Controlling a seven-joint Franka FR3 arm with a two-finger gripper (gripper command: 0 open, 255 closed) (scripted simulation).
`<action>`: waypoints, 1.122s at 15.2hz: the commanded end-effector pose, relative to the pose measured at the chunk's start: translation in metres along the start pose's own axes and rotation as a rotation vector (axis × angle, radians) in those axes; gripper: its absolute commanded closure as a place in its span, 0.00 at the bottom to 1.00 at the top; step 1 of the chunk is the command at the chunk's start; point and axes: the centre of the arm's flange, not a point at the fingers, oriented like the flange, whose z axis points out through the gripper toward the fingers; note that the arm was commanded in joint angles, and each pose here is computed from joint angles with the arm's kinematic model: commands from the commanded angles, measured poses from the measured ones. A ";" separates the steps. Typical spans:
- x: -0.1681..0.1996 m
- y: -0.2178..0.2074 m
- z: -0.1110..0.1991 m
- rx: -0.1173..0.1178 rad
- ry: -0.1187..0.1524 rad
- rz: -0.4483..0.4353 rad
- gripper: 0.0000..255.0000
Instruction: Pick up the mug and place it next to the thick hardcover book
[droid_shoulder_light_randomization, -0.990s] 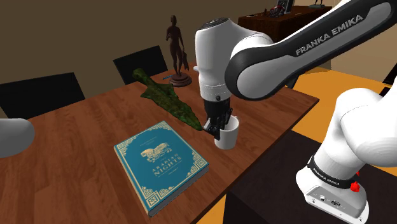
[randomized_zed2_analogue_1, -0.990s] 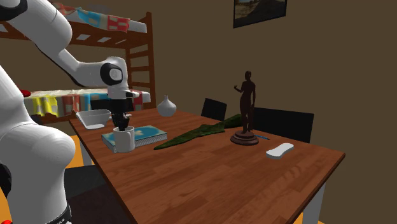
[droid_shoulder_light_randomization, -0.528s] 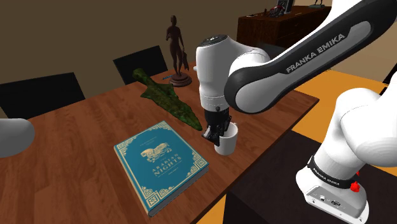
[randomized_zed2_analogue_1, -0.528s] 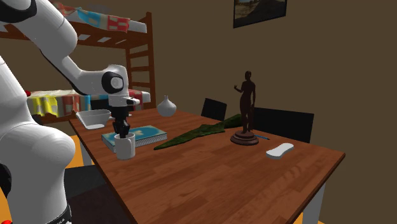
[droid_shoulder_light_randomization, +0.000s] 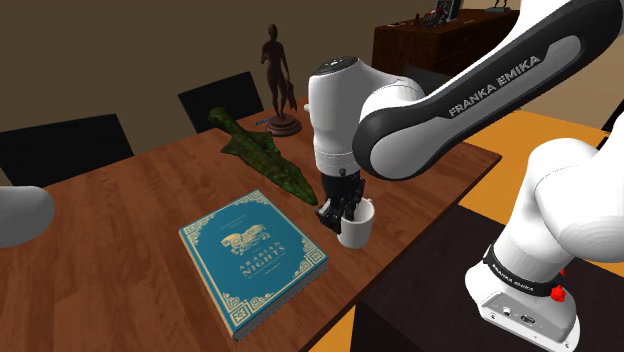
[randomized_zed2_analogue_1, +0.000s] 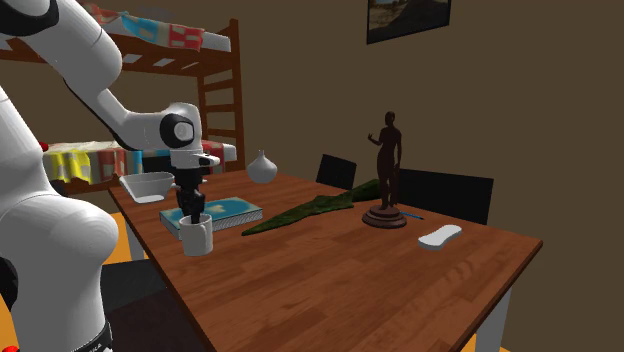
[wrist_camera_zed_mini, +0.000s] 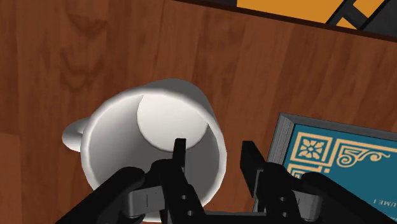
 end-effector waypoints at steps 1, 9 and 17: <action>0.000 0.000 0.000 0.000 0.000 0.000 0.00; 0.000 0.000 -0.050 0.000 0.000 0.000 0.00; 0.000 0.000 -0.050 0.000 0.000 0.000 0.00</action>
